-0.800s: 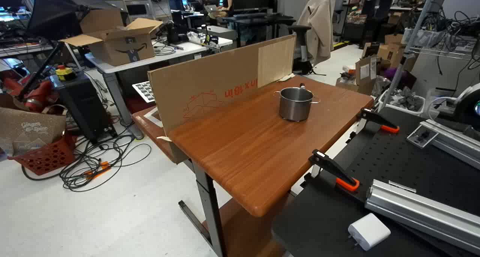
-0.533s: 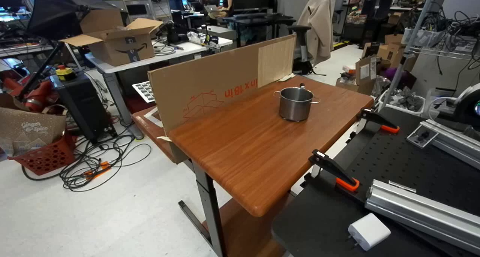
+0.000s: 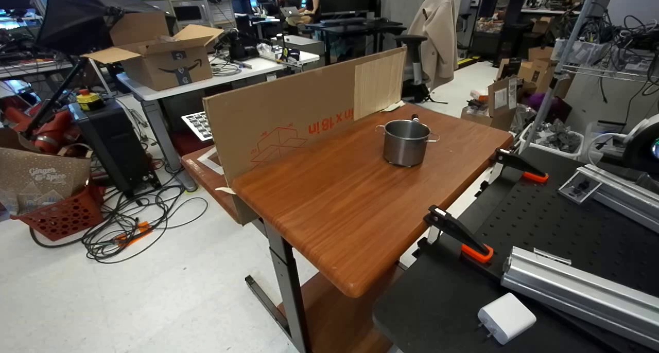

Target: Put the marker inside the pot

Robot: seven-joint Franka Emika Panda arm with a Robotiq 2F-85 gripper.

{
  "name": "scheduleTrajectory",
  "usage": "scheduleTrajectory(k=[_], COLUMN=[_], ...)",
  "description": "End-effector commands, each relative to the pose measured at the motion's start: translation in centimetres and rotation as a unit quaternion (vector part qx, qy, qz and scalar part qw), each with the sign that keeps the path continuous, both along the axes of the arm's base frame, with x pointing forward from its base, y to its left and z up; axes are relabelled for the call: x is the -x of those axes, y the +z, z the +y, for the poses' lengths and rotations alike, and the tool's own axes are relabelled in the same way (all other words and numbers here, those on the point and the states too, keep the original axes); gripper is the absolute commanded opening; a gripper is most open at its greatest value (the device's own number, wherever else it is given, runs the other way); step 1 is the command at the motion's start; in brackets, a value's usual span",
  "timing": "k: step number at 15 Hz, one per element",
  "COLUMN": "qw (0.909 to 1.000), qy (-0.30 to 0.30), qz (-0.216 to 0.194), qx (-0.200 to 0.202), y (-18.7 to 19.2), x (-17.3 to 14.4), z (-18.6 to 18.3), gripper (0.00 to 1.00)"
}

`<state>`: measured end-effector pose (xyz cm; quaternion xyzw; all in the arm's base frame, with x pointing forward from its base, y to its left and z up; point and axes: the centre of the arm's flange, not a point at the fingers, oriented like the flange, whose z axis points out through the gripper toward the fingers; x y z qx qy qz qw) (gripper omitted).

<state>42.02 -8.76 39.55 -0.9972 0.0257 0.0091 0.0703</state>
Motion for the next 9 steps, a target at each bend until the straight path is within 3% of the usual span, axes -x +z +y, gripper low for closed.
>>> scheduleTrajectory(k=[1,4,9], qw=[0.9983,0.9930,0.9713], qy=[-0.053,-0.113,-0.237], qz=[-0.003,-0.004,0.001], qx=[-0.022,-0.032,-0.019], y=[-1.3,-3.6,-8.4], x=[-4.7,-8.4,-13.6], z=[-0.6,-1.7,-5.2], gripper=[1.00,1.00,1.00])
